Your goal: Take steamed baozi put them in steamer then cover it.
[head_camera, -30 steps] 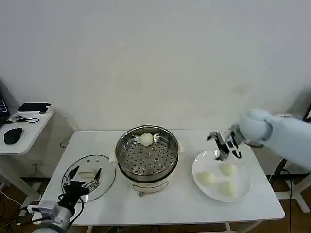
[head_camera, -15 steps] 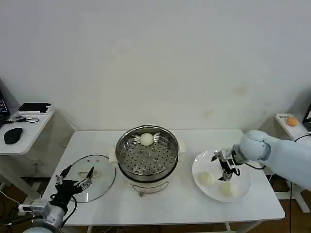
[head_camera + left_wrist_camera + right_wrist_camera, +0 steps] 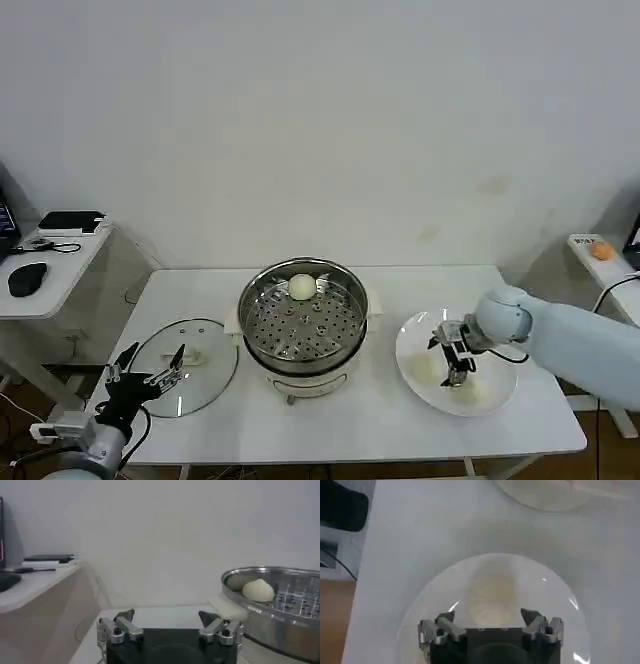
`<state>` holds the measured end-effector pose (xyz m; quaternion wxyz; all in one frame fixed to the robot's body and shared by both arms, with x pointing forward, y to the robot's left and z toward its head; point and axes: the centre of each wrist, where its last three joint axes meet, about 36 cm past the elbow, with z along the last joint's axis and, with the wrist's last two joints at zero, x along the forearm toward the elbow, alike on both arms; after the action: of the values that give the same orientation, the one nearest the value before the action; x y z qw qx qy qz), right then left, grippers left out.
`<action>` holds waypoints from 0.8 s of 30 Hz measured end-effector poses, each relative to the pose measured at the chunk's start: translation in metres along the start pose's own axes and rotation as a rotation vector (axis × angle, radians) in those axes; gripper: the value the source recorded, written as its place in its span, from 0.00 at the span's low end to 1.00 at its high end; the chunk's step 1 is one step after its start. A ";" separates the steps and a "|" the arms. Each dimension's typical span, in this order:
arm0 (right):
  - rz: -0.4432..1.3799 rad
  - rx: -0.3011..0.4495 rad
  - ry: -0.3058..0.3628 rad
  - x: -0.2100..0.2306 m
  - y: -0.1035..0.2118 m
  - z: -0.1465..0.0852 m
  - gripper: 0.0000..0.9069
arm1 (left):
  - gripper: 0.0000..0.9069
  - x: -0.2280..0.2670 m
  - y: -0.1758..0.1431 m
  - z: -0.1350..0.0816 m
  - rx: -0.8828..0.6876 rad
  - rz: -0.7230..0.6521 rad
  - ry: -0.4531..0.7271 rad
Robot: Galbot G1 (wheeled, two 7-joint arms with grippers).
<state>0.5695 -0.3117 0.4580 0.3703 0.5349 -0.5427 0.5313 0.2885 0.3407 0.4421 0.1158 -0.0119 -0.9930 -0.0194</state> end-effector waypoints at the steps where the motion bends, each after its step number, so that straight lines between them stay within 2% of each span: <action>1: -0.002 0.000 -0.002 -0.002 0.000 -0.001 0.98 | 1.00 0.000 0.000 0.000 0.000 0.000 -0.001; 9: -0.001 -0.009 0.009 -0.006 -0.002 0.001 0.86 | 1.00 0.000 0.001 0.001 0.001 -0.004 0.001; 14: -0.001 -0.010 0.015 -0.007 -0.003 0.002 0.84 | 1.00 0.000 0.001 0.001 0.004 -0.006 0.002; 24: -0.002 -0.012 0.005 -0.011 -0.004 0.001 0.74 | 1.00 0.002 0.000 -0.002 0.002 -0.005 -0.007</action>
<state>0.5757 -0.3104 0.4474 0.3752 0.5319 -0.5443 0.5291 0.2868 0.3404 0.4449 0.1122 -0.0095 -0.9935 -0.0184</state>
